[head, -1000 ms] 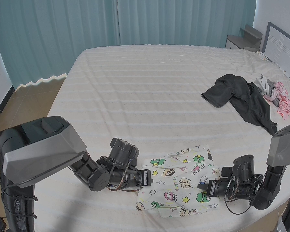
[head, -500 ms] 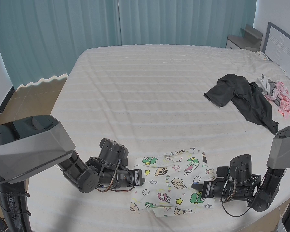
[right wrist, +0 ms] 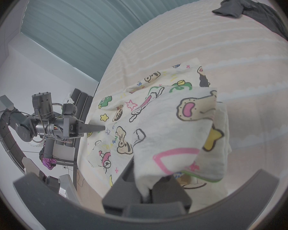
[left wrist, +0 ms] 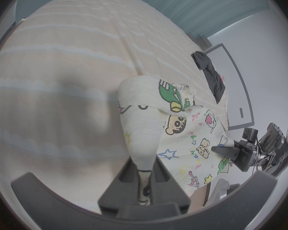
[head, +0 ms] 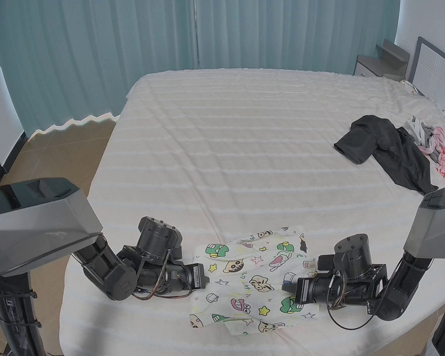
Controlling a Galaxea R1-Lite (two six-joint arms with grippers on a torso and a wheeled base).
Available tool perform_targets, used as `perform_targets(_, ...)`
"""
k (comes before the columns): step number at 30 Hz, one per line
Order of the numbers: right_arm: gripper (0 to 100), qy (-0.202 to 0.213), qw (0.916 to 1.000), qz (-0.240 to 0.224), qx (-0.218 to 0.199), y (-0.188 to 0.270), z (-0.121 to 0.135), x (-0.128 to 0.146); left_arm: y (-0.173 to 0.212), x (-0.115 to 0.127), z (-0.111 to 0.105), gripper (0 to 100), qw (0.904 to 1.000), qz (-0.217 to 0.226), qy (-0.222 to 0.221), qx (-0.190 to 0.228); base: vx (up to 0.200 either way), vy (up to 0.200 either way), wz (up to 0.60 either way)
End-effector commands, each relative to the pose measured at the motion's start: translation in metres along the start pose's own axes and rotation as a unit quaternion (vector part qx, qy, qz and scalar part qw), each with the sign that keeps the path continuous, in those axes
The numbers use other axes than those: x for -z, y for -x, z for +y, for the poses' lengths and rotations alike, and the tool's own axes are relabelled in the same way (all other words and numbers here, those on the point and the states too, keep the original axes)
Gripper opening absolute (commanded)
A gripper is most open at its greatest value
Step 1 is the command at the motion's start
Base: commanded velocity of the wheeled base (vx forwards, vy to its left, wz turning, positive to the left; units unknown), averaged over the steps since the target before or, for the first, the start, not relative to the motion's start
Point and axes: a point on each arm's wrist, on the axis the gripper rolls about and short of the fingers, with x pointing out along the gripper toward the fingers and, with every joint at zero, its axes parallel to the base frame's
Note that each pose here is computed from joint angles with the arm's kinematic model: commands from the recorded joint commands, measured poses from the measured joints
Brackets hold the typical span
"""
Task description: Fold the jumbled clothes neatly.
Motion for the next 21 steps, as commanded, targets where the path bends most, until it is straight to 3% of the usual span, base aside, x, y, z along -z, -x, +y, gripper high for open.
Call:
perform_targets(1, 0, 0.007, 0.9999, -0.011, -0.008, -0.007, 0.01, -0.008, 0.007, 0.004, 0.007, 0, 0.9998, -0.011, 0.006, -0.016, 0.0, 0.2, 0.0)
perform_targets(9, 0, 0.012, 0.9999, -0.004, -0.009, -0.016, 0.014, -0.008, 0.014, 0.007, 0.017, 0, 0.9993, -0.013, 0.018, -0.031, 0.0, 0.2, 0.0)
perform_targets(21, 0, 0.014, 0.9998, 0.006, 0.011, -0.025, 0.011, 0.001, 0.011, 0.023, 0.027, 0, 0.9994, -0.017, 0.015, -0.028, 0.0, 0.0, 0.0)
